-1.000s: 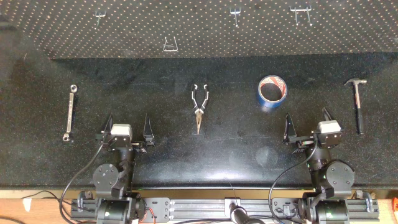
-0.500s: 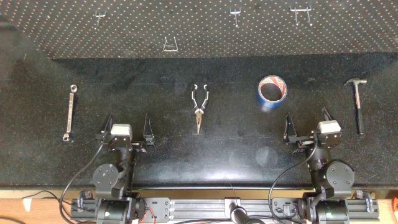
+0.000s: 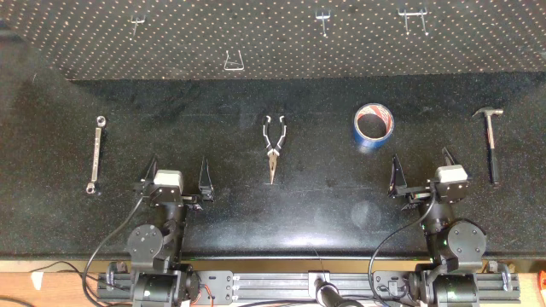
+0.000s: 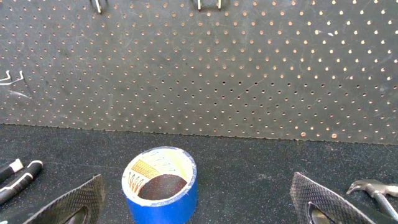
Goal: Place Tools Onto Pegboard
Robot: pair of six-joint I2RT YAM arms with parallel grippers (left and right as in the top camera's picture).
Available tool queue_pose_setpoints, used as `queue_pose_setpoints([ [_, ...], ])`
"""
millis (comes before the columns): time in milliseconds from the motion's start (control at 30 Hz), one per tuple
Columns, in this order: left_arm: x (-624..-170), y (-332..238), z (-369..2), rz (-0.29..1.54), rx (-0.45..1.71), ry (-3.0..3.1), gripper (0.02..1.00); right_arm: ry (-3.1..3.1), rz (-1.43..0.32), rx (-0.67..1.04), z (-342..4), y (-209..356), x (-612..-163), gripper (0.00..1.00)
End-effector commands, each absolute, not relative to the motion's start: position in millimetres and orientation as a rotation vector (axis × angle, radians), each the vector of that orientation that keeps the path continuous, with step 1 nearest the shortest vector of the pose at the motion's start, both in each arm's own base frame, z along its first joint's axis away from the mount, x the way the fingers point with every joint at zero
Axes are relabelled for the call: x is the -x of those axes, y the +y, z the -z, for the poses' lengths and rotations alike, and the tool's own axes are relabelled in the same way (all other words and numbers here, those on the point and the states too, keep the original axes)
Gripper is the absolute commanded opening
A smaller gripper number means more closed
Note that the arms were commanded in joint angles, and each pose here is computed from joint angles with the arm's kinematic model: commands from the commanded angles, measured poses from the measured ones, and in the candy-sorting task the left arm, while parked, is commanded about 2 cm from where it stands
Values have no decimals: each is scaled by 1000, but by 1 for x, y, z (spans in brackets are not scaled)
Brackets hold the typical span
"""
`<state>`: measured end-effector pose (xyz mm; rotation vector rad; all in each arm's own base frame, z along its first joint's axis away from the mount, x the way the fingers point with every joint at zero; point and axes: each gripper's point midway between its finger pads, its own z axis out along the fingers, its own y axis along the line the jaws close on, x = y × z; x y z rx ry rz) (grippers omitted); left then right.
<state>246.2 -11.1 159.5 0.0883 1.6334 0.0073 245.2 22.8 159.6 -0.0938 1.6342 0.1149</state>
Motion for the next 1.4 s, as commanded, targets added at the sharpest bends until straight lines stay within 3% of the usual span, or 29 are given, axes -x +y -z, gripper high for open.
queue_pose_setpoints([
  [33,-254,-18,-174,-89,-246,1685,996,1632,-116,67,-159,20,-245,976],
  [100,-262,-18,-169,-146,-351,1827,993,1632,-116,67,-159,20,-245,976],
  [200,-271,-3,-169,-153,-341,2132,993,1632,-116,67,-159,20,-245,978],
  [400,-258,89,-191,-228,-14,2584,993,1632,-116,67,-159,20,-245,976],
  [667,-234,160,-182,-248,215,2806,993,1632,-116,67,-159,20,-245,976],
  [867,-252,182,-123,-142,109,3027,993,1632,-116,67,-159,20,-245,976],
  [1133,-289,215,-78,-134,75,3104,993,1632,-116,67,-159,20,-245,976],
  [1400,-288,248,-31,-73,188,3127,993,1632,-116,67,-159,20,-245,976],
])
